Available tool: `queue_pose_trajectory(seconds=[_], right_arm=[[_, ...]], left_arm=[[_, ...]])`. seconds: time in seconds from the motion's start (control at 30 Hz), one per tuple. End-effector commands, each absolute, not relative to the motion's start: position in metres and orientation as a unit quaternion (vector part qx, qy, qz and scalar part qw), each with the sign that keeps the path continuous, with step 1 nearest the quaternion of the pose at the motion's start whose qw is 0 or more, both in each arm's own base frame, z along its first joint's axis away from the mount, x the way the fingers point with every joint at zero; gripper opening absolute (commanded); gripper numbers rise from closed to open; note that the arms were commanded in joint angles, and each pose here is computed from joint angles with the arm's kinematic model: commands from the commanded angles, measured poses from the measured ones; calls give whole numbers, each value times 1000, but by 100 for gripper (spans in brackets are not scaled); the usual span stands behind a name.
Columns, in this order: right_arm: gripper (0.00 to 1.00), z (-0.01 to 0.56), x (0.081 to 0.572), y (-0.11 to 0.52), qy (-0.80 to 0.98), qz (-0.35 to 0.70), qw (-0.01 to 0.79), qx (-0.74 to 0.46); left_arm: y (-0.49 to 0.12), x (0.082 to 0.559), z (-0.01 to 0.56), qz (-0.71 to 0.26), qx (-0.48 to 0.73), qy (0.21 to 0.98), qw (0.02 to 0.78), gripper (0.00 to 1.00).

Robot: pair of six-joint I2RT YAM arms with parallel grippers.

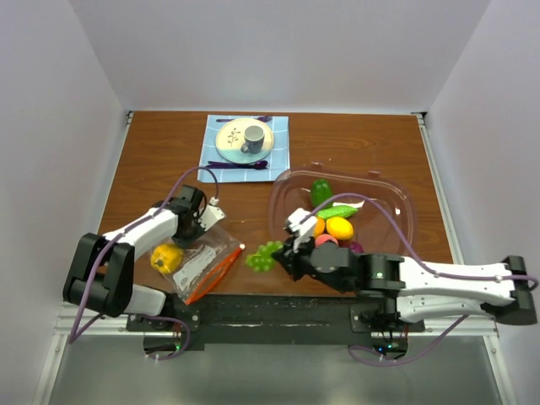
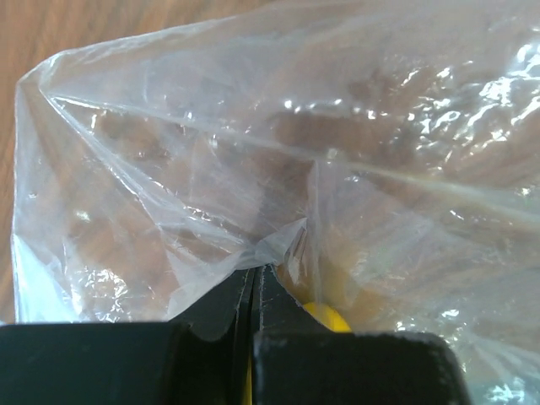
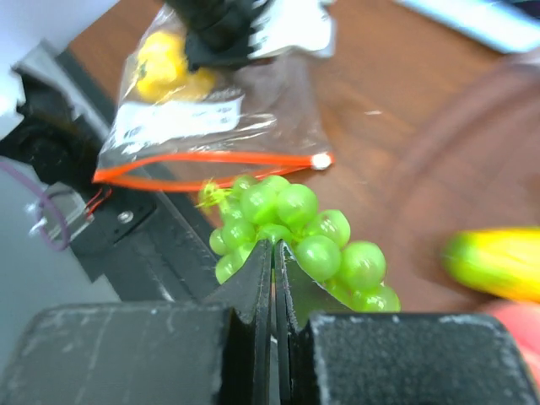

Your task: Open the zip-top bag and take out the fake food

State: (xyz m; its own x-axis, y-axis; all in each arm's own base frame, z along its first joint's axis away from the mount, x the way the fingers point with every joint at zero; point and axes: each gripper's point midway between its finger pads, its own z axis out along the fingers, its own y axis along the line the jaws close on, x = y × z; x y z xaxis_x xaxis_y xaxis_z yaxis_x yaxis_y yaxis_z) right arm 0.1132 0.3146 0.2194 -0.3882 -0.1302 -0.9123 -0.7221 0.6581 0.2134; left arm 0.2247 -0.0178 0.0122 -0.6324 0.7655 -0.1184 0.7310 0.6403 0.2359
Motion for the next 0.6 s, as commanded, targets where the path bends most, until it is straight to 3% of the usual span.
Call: queue_pose_trajectory(seconds=[0.0,0.17,0.2,0.27,0.33,0.4,0.43,0.47,0.57], right_arm=[[0,246,142,249,784,210,541,-222],[0,258,178,202,780,106,599,-149],[0,254,186,193,782,80,604,-130],[0,238,202,179,796,31,597,-95],[0,229,215,163,800,-14,598,-56],[9,218,222,159,806,-58,587,-57],[16,216,226,155,806,-71,587,-43],[39,211,227,157,809,-89,579,-52],[78,208,229,163,811,-98,574,-55]], left_arm=[[-36,233,17,39,400,908,119,0],[-53,236,39,-2,392,910,134,4],[-56,238,49,-8,392,908,145,12],[-64,241,68,-24,395,905,159,18],[-65,242,87,-23,396,902,173,37],[-62,243,102,-18,401,896,189,46],[-57,244,110,-9,400,895,195,48],[-53,246,116,-2,398,895,202,48],[-19,254,132,24,381,898,220,50]])
